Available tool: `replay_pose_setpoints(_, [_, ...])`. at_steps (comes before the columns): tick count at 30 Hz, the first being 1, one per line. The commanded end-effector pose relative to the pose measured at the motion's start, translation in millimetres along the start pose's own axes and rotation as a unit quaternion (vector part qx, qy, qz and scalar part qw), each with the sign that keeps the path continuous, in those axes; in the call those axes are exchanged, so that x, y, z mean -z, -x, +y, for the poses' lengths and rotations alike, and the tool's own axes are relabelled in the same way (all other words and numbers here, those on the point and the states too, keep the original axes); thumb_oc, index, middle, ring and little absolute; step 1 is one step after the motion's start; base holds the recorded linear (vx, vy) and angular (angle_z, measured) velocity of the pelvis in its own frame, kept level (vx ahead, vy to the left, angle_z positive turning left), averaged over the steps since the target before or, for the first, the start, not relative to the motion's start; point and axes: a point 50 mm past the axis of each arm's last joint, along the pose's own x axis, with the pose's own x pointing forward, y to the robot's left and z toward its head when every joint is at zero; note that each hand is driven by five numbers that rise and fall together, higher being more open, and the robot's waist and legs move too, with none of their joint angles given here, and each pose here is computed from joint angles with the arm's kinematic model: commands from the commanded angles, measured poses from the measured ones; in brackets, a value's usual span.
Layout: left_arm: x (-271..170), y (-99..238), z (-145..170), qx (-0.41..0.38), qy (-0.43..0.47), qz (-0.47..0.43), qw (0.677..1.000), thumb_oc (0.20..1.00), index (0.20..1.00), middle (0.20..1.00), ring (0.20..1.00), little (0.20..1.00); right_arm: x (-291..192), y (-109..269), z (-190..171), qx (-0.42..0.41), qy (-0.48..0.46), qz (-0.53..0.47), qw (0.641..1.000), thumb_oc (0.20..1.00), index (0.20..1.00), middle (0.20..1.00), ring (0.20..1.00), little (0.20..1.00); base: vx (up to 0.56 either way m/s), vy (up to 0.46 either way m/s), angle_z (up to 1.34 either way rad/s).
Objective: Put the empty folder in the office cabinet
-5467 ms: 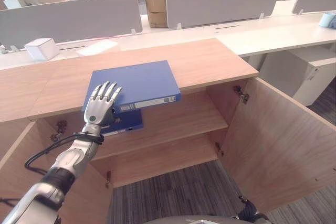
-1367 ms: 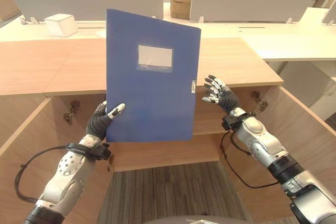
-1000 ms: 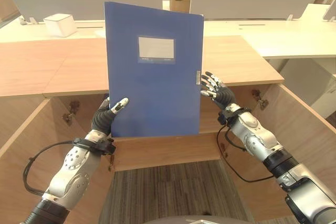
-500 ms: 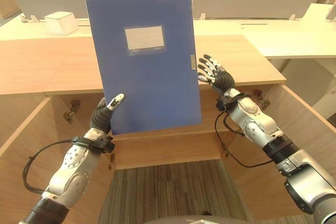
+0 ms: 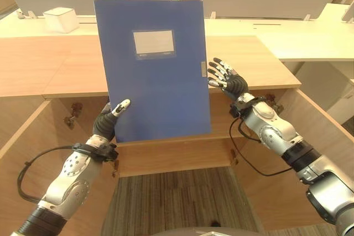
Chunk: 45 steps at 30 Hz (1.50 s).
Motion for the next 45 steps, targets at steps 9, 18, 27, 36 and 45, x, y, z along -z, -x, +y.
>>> replay_pose_setpoints(9, [-40.0,-11.8,-31.9,0.160,-0.101,-0.039,0.981,0.200,0.200,0.200,0.200,0.200,-39.2,16.1,34.3,-0.181,0.042,0.001,0.983,1.000,1.000,1.000,1.000,1.000,0.00,0.000,-0.02])
replay_pose_setpoints(18, [-41.2,-17.1,-37.0,0.171,-0.093,-0.049,0.980,0.200,0.200,0.200,0.200,0.200,-42.7,7.3,46.8,-0.196,0.040,-0.022,0.980,0.200,0.200,0.200,0.200,0.200,-0.01,-0.004,-0.03])
replay_pose_setpoints(27, [-32.5,-15.0,-26.5,0.095,-0.070,-0.076,0.990,0.360,0.360,0.360,0.360,0.360,-36.9,-3.3,46.8,-0.128,0.069,-0.102,0.984,0.200,0.200,0.200,0.200,0.200,0.00,0.000,0.00])
replay_pose_setpoints(36, [-12.3,25.6,6.6,-0.152,-0.100,-0.132,0.974,1.000,1.000,1.000,1.000,1.000,-15.2,71.5,1.9,0.087,0.243,-0.144,0.955,0.200,0.200,0.200,0.200,0.200,0.00,-0.004,0.08])
replay_pose_setpoints(45, [16.1,49.0,7.7,-0.201,-0.134,-0.068,0.968,1.000,1.000,1.000,1.000,1.000,13.3,106.8,2.7,0.120,0.327,-0.088,0.933,0.200,0.200,0.200,0.200,0.200,0.00,-0.002,0.01])
